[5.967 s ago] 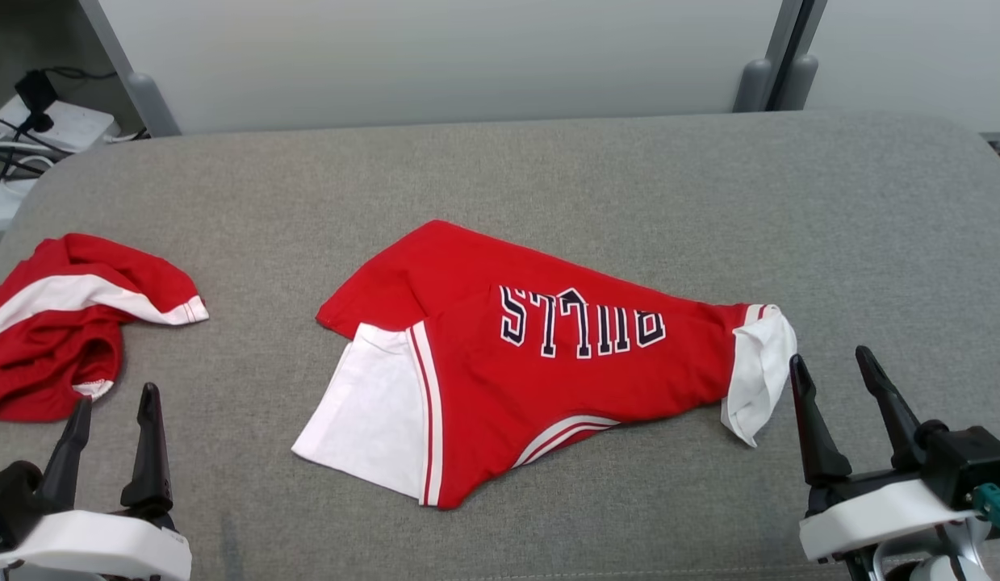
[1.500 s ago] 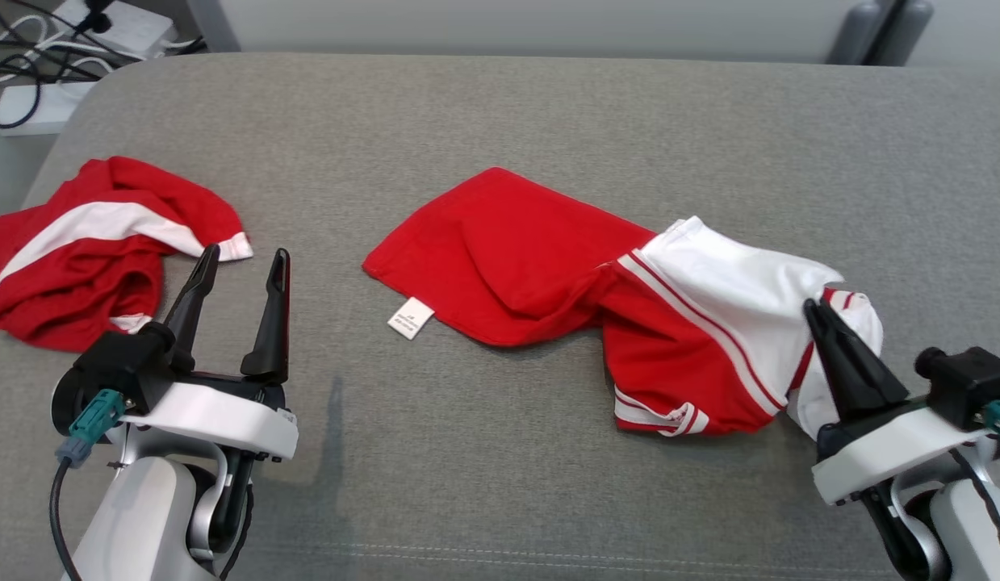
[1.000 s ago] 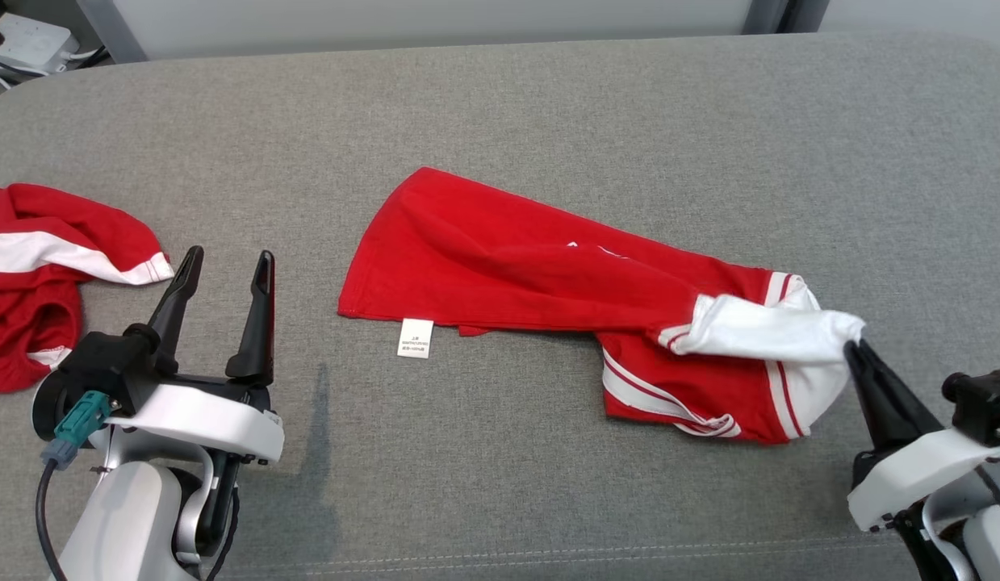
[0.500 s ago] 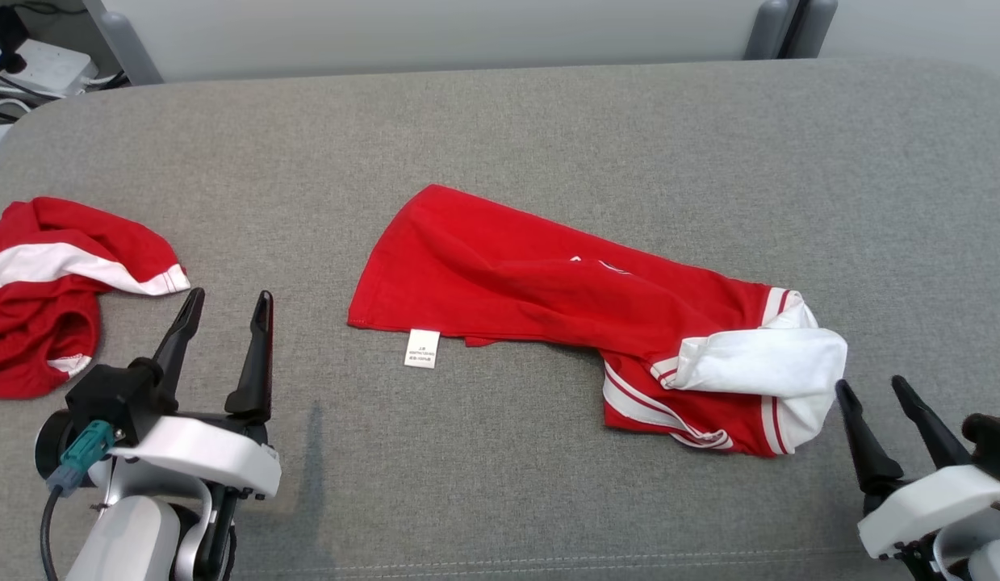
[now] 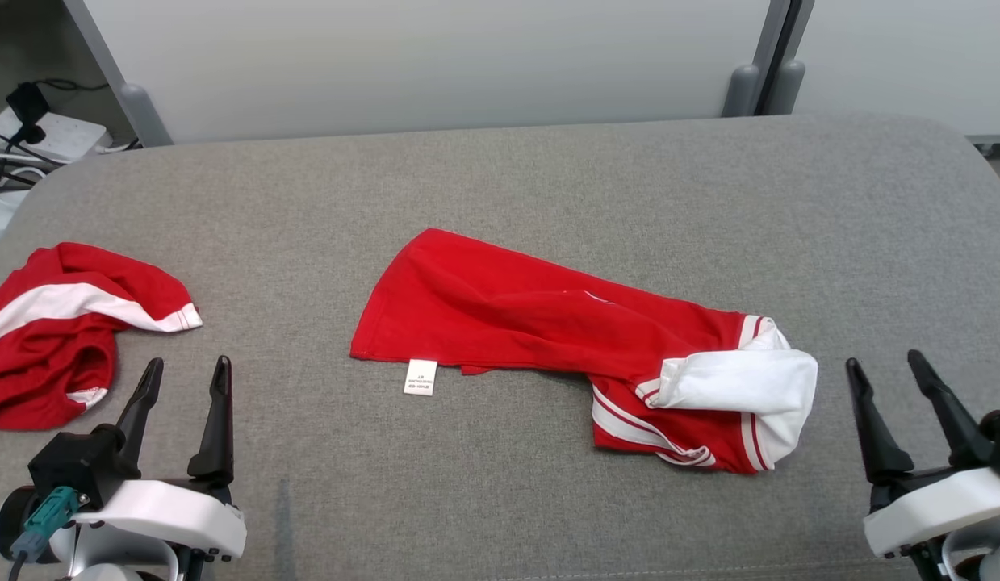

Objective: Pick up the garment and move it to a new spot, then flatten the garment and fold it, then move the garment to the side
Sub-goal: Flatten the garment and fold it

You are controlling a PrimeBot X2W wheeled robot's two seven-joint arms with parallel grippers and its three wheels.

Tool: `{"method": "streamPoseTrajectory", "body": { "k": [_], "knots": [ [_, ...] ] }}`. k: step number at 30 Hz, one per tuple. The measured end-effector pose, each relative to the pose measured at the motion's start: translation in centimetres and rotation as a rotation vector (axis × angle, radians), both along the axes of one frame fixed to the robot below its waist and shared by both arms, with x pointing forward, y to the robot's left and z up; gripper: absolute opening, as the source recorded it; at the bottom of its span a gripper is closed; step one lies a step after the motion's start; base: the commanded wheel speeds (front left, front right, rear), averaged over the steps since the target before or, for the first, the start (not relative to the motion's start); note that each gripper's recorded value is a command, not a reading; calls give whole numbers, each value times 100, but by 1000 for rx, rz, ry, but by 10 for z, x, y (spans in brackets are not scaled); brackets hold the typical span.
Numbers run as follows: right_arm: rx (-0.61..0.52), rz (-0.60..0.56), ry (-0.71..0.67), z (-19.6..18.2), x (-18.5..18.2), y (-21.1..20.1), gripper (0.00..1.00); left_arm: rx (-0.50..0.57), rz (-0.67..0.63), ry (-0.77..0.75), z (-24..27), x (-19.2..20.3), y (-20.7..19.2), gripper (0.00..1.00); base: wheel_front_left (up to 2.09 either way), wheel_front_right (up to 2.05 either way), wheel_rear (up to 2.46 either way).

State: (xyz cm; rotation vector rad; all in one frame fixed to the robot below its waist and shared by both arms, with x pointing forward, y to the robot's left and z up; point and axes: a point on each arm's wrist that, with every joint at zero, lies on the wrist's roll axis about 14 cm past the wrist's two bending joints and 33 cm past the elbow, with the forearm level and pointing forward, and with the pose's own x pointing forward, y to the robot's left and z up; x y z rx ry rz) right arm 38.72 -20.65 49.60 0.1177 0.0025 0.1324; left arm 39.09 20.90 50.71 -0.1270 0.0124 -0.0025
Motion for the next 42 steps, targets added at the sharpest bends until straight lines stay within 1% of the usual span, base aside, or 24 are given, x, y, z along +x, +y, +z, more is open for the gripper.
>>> {"method": "streamPoseTrajectory", "body": {
  "k": [5,12,16,34,39,42],
  "knots": [
    [-8,24,-7,6,-6,16,100,12,2,-5,4,-9,3,100,0,0,0],
    [27,7,25,-3,-32,27,100,14,1,-6,6,-21,1,100,0,0,0],
    [40,-4,31,-3,-39,26,100,16,-7,3,4,-23,-1,100,0,0,0],
    [41,-7,13,4,-39,26,100,11,-11,13,5,-23,-3,100,0,0,0],
    [51,2,19,3,-38,30,100,4,-35,52,-3,-23,-10,100,0,0,0],
    [51,2,57,-5,-37,29,100,1,-86,97,-12,-19,-23,100,0,0,0]
  ]
}}
